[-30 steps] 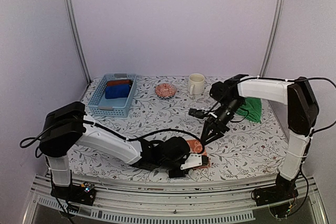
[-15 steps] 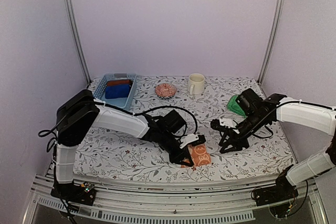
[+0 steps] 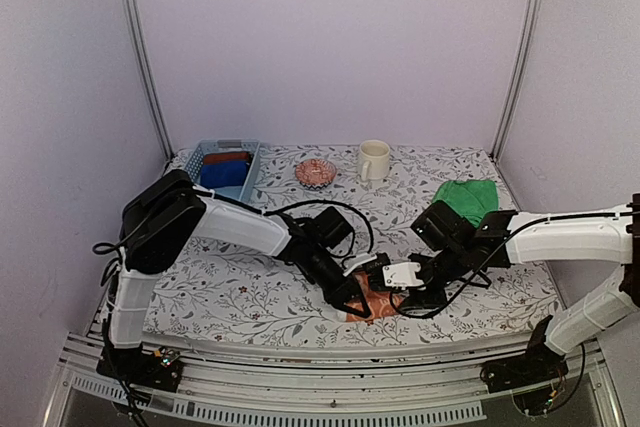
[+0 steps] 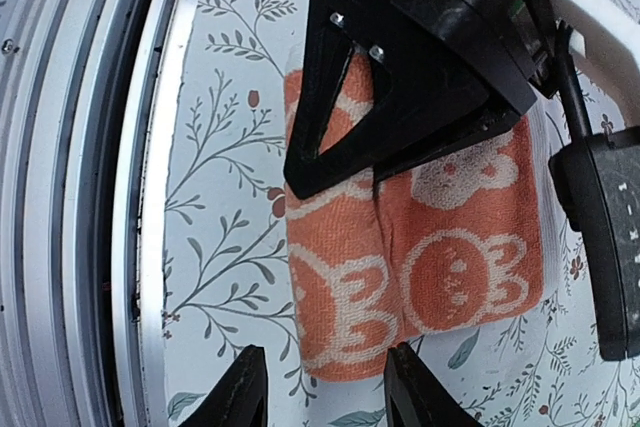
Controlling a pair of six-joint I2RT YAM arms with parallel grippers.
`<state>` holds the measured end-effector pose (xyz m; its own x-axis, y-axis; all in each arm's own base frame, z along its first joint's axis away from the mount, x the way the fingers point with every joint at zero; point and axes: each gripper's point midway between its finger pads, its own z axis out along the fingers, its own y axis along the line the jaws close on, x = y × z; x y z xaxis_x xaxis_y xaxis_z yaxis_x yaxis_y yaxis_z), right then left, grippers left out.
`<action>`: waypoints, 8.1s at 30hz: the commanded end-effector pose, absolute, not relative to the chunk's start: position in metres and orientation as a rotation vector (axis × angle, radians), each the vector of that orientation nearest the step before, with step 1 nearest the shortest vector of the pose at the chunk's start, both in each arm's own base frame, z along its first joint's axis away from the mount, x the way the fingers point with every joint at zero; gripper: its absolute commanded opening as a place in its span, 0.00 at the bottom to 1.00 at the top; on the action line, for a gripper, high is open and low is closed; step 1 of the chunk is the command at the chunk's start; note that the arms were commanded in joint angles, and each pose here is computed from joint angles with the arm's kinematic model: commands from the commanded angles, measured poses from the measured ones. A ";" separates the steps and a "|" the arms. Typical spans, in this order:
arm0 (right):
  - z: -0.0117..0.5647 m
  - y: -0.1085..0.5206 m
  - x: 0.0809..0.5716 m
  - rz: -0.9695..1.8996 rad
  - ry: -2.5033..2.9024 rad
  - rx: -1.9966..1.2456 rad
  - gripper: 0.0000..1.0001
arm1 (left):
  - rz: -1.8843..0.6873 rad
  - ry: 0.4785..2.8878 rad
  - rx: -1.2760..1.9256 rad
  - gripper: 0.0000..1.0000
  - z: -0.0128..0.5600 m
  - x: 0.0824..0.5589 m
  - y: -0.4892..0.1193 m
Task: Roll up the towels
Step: Roll the towel at the center of the board.
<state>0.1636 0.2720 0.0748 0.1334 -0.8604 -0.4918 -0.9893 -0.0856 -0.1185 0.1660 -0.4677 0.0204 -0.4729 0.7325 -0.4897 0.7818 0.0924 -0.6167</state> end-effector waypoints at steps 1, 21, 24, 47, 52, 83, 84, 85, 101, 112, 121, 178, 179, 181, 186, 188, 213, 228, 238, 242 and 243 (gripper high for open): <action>0.071 0.288 0.182 0.288 1.711 -1.975 0.43 | -1.322 2.545 1.541 0.05 -0.022 0.154 -0.439; 0.022 0.301 0.175 0.223 1.692 -2.093 0.44 | -1.315 2.568 1.507 0.07 -0.022 0.161 -0.440; 0.013 0.298 0.170 0.229 1.716 -2.123 0.35 | -1.297 2.570 1.503 0.09 -0.022 0.163 -0.439; -0.011 0.278 0.140 0.829 2.078 -2.150 0.08 | -0.794 2.038 1.028 0.44 0.115 0.230 -0.378; -0.015 0.276 0.142 0.969 2.167 -2.107 0.08 | -0.652 1.897 1.025 0.46 0.138 0.230 -0.365; -0.047 0.269 0.130 1.156 2.427 -2.110 0.09 | -0.307 1.475 1.760 0.42 0.058 0.140 -0.446; -0.047 0.269 0.131 1.154 2.426 -2.111 0.10 | -0.288 1.477 1.768 0.42 0.053 0.141 -0.447; -0.046 0.269 0.131 1.155 2.426 -2.109 0.10 | -0.263 1.481 1.768 0.42 0.050 0.145 -0.448; 0.034 0.292 0.139 1.304 2.296 -2.020 0.30 | -0.115 1.586 1.823 0.20 0.008 0.155 -0.441; 0.150 0.286 0.204 1.225 2.108 -1.758 0.40 | -0.267 1.741 1.932 0.09 0.004 0.126 -0.433; 0.143 0.246 0.237 0.857 2.226 -1.496 0.39 | -0.478 2.053 1.934 0.08 -0.016 0.122 -0.445; 0.015 0.262 0.128 0.569 1.949 -2.143 0.21 | -0.835 2.417 1.183 0.48 0.066 0.249 -0.420; 0.022 0.266 0.130 0.631 1.978 -2.131 0.21 | -0.824 2.378 1.147 0.49 0.076 0.250 -0.414; 0.027 0.269 0.135 0.755 2.054 -2.095 0.20 | -0.816 2.318 1.093 0.50 0.089 0.247 -0.403; 0.029 0.273 0.156 1.016 2.250 -1.986 0.20 | -0.635 2.049 1.095 0.51 0.113 0.226 -0.383; 0.025 0.271 0.161 1.105 2.320 -1.951 0.20 | -0.553 1.916 1.162 0.51 0.119 0.212 -0.385; 0.023 0.274 0.181 1.292 2.442 -1.866 0.25 | -0.315 1.735 1.879 0.41 0.008 0.174 -0.476; 0.121 0.250 0.204 0.747 2.055 -1.709 0.40 | -0.763 2.230 1.789 0.21 -0.001 0.161 -0.460; 0.071 0.234 0.179 0.425 1.938 -1.884 0.39 | -1.123 2.593 1.496 0.19 -0.012 0.186 -0.462; 0.070 0.240 0.175 0.434 1.906 -1.897 0.41 | -1.196 2.612 1.451 0.19 -0.009 0.189 -0.467; 0.072 0.244 0.174 0.434 1.882 -1.901 0.42 | -1.220 2.625 1.438 0.19 -0.009 0.190 -0.467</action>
<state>0.1630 0.2323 0.0655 -0.0283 -0.8787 -0.4765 -0.9996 0.0260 0.0114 0.1972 -0.4881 0.0258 -0.5068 0.7376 -0.4462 0.7913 0.1926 -0.5804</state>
